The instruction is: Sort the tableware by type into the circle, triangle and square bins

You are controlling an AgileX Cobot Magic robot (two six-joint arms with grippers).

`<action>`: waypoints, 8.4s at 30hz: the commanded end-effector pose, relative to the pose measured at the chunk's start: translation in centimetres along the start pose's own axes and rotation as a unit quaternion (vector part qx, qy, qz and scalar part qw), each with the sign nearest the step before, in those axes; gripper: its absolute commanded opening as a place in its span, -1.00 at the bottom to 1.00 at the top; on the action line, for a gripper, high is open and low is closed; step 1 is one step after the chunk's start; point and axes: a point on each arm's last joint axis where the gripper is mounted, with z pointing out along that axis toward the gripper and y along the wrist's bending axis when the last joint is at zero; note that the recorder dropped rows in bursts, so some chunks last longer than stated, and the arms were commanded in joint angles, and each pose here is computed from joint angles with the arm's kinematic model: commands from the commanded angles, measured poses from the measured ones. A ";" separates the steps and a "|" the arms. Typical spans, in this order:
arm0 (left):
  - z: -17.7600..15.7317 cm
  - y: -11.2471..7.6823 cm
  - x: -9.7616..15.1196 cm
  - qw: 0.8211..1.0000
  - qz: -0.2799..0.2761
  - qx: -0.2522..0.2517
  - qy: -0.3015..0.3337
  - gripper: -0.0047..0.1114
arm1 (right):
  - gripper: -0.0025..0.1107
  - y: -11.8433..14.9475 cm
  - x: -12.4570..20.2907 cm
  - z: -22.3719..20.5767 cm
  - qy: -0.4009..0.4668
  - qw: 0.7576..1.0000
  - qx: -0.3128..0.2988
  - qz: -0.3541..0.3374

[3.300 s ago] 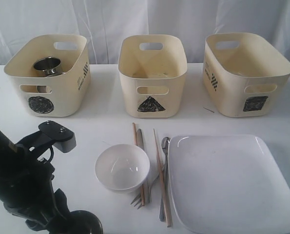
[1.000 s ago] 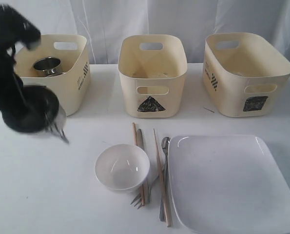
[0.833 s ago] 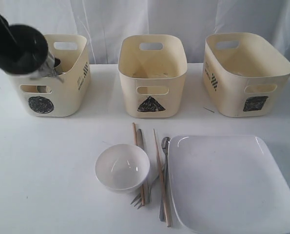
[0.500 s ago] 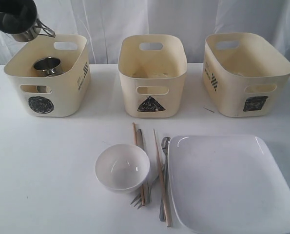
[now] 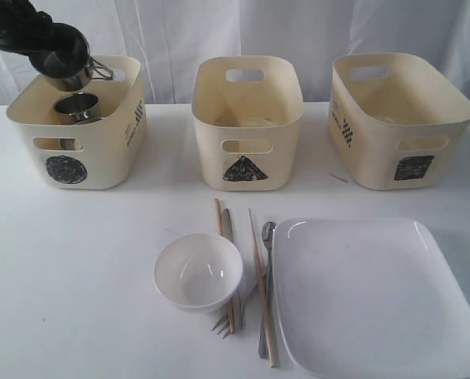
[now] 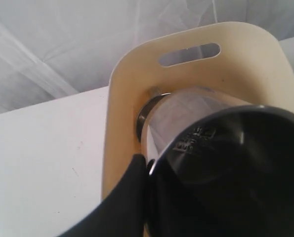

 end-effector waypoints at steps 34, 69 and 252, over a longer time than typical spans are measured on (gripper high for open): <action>-14.0 -6.8 8.3 0.952 0.036 0.263 0.155 -0.09 | -0.96 0.0 0.0 0.0 -0.007 1.000 -0.004 -0.005; -9.1 -15.2 16.5 0.930 -0.136 0.296 0.171 0.18 | -0.96 0.0 0.0 0.0 -0.007 1.000 -0.003 -0.006; -33.0 -0.9 24.6 0.978 -0.089 0.118 -0.149 -0.20 | -0.96 0.0 0.0 0.0 -0.007 1.000 -0.003 -0.006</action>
